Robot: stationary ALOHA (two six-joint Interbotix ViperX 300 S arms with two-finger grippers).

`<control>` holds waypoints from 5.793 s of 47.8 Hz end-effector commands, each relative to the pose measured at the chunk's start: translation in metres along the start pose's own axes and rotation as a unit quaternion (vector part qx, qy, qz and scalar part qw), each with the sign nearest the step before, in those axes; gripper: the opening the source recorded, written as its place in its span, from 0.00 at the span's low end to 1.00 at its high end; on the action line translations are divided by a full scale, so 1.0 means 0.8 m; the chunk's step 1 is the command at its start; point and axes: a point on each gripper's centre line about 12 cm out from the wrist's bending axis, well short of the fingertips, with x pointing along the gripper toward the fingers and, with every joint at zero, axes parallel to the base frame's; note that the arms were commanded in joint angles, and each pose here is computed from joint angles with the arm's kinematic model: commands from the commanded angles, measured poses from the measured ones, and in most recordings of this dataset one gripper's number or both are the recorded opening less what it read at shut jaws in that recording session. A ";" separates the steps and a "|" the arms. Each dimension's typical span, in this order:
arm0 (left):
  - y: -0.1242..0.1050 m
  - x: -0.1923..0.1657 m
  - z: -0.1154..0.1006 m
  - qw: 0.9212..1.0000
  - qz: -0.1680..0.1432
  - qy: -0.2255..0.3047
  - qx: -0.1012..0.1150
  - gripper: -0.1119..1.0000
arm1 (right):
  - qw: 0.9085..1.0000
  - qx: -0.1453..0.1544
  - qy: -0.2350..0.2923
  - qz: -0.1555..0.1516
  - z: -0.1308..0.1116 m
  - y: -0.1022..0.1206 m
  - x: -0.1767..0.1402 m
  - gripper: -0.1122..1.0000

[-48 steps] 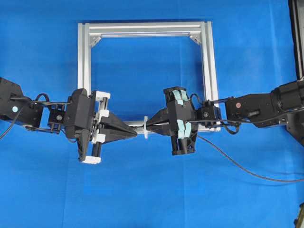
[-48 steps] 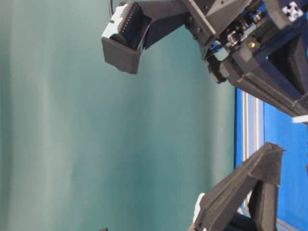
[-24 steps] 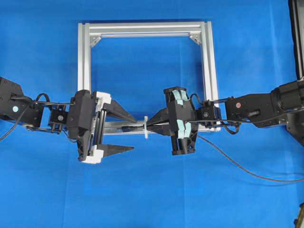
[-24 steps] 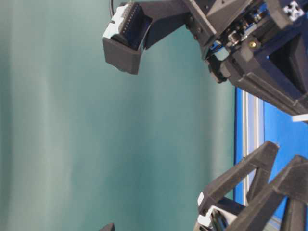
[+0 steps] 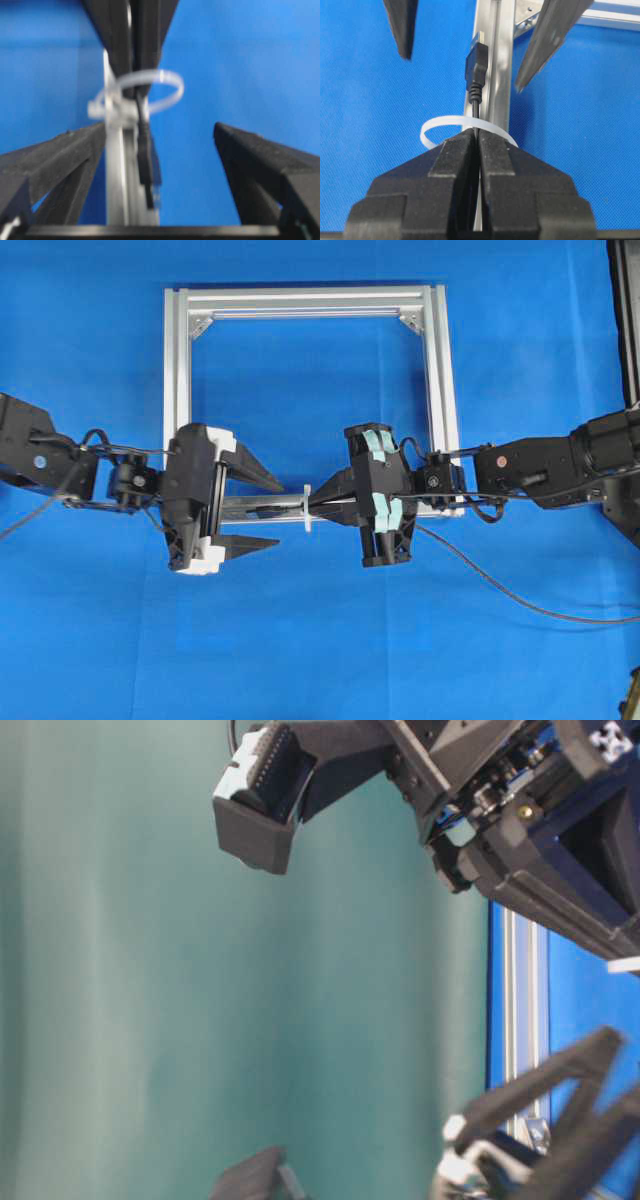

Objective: Insert the wire through the string loop located in the center.

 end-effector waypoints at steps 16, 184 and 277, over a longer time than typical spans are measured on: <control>0.001 0.012 0.004 1.000 0.002 0.021 -0.001 0.93 | 1.000 -0.001 -0.015 0.001 0.012 0.001 -0.003 0.07; 0.007 -0.009 0.008 1.000 0.006 0.005 -0.004 0.16 | 1.000 -0.002 -0.004 0.002 0.006 0.000 -0.008 0.80; 0.007 -0.172 -0.078 0.997 -0.008 0.071 -0.027 0.88 | 1.000 -0.005 -0.007 0.003 0.009 0.001 -0.008 0.80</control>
